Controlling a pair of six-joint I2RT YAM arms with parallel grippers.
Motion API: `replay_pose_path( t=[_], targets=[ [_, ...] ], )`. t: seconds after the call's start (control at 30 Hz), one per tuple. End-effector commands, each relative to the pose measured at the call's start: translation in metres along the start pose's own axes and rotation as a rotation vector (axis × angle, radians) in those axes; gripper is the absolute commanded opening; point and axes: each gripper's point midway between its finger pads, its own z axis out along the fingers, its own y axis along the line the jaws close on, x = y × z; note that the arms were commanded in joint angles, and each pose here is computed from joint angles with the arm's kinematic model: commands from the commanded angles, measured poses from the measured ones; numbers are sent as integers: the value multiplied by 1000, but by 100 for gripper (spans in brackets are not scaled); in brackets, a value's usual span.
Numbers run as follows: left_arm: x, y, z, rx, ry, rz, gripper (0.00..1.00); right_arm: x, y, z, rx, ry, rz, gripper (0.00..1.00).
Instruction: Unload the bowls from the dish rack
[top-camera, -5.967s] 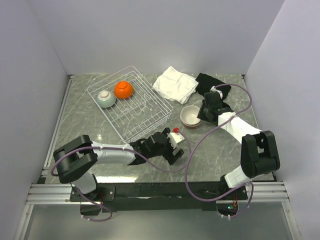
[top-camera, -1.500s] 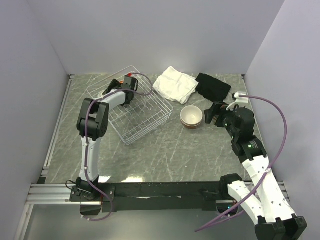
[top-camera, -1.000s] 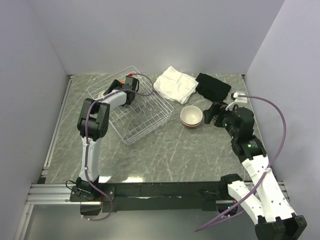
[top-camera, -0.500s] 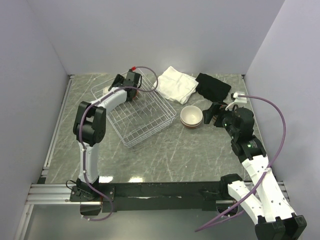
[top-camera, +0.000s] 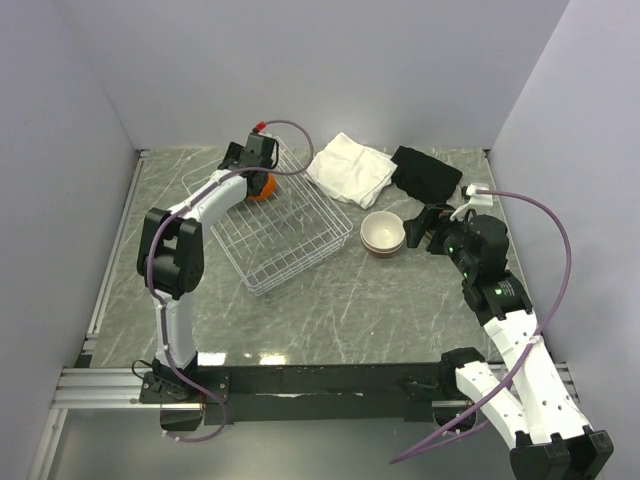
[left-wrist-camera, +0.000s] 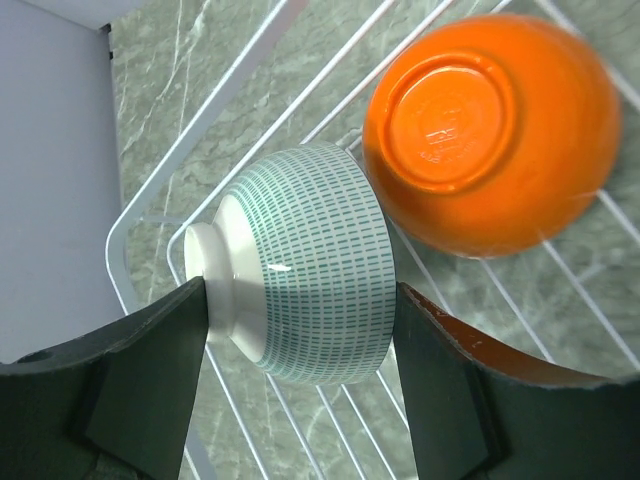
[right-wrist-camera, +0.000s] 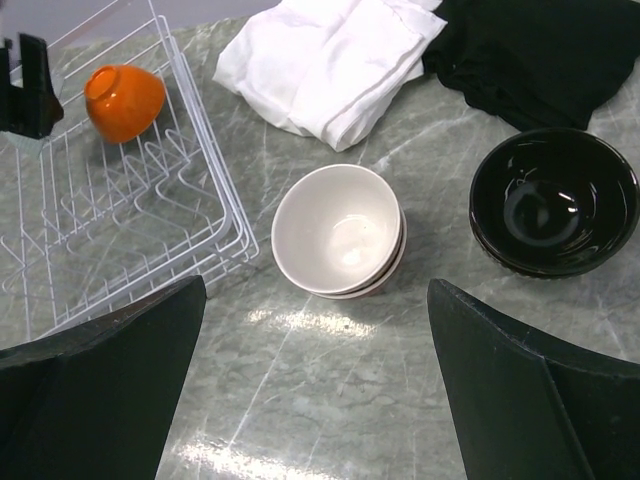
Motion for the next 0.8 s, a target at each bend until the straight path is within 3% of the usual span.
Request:
replay_pose_path(
  t=[0.0,0.33,0.77],
  targets=[
    [-54,38,-46,32,-151,-186,11,-9,8,2,-41,-27,9,100],
    [-68,40,-80,263,-201,-431,4,-6,30,9,-158,19,23,100],
    [-103,-7,-171,818,-321,-681,1,-9,67,25,-333,92,112,100]
  ],
)
